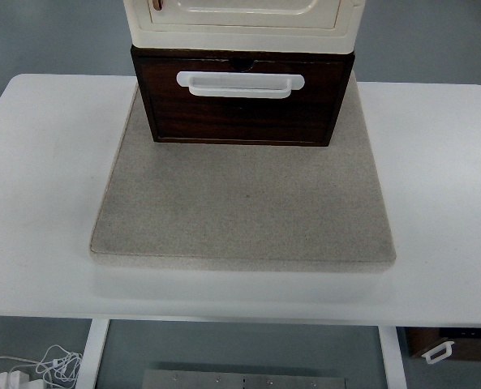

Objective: Close the drawer under the combination cabinet

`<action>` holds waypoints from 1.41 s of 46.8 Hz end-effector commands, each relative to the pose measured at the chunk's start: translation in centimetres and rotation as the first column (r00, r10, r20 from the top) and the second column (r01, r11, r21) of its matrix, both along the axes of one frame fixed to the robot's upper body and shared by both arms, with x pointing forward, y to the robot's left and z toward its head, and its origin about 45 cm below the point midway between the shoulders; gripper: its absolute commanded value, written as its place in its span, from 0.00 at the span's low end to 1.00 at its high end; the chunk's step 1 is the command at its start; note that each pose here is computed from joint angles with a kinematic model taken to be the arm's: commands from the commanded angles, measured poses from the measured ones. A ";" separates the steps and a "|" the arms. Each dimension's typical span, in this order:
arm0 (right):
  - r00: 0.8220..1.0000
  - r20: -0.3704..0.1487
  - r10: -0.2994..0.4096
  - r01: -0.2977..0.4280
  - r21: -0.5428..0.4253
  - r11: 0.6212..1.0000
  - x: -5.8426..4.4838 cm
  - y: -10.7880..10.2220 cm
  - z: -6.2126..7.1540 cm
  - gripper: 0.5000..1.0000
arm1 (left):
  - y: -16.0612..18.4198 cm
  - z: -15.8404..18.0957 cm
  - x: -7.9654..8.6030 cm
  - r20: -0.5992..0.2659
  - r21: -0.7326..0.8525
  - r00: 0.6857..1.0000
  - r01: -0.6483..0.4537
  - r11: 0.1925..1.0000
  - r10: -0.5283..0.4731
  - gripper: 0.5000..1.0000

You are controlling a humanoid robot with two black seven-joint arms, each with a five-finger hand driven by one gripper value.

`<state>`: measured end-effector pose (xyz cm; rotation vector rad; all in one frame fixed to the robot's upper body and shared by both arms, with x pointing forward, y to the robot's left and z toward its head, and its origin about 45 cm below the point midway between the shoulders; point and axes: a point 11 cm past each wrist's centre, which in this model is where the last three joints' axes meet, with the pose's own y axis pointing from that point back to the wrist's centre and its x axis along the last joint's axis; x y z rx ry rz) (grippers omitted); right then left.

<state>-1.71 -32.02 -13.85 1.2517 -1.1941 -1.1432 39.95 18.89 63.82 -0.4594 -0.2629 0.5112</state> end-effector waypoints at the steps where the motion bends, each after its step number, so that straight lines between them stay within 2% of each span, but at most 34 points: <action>1: 1.000 0.000 0.000 0.000 0.000 1.000 0.0 0.0 0.0 0.90 | 2.7 1.2 0.3 0.003 -0.089 1.000 -0.030 0.996 0.031 1.00; 5: 1.000 0.000 0.000 0.000 0.000 1.000 0.0 0.0 0.0 0.90 | 5.7 2.3 0.9 -0.020 -0.187 0.997 -0.077 0.979 0.075 1.00; 9: 1.000 0.000 0.000 0.000 0.000 1.000 0.0 0.0 0.0 0.90 | 8.2 2.7 1.9 -0.090 -0.255 0.986 -0.157 0.954 0.138 1.00; 16: 1.000 0.000 0.000 0.000 0.000 1.000 0.0 0.0 0.0 0.90 | 14.4 3.5 3.4 -0.219 -0.312 0.923 -0.375 0.873 0.318 1.00; 23: 1.000 0.000 0.000 0.000 0.000 1.000 0.0 0.0 0.0 0.90 | 18.1 0.7 6.6 -0.381 -0.314 0.829 -0.532 0.787 0.409 1.00; 26: 1.000 0.000 0.000 0.000 0.000 1.000 0.0 0.0 0.0 0.90 | 20.1 -0.1 7.4 -0.435 -0.290 0.776 -0.601 0.744 0.457 1.00; 33: 1.000 0.000 0.000 0.000 0.000 1.000 0.0 0.0 0.0 0.90 | 23.4 -4.1 9.8 -0.579 -0.201 0.620 -0.738 0.644 0.530 1.00; 37: 1.000 0.000 0.000 0.000 0.000 1.000 0.0 0.0 0.0 0.90 | 25.0 -6.2 10.4 -0.630 -0.176 0.565 -0.772 0.610 0.533 1.00; 43: 1.000 0.000 0.000 0.000 0.000 1.000 0.0 0.0 0.0 0.90 | 26.3 -8.5 10.8 -0.678 -0.149 0.511 -0.800 0.582 0.528 1.00; 56: 1.000 -0.003 -0.002 0.002 0.000 1.000 -0.2 0.0 0.0 0.90 | 26.4 -14.9 12.0 -0.766 -0.072 0.409 -0.821 0.566 0.496 1.00; 66: 1.000 -0.004 -0.003 0.003 -0.001 1.000 -0.3 0.0 0.0 0.90 | 24.9 -20.0 12.8 -0.809 -0.008 0.349 -0.810 0.586 0.472 1.00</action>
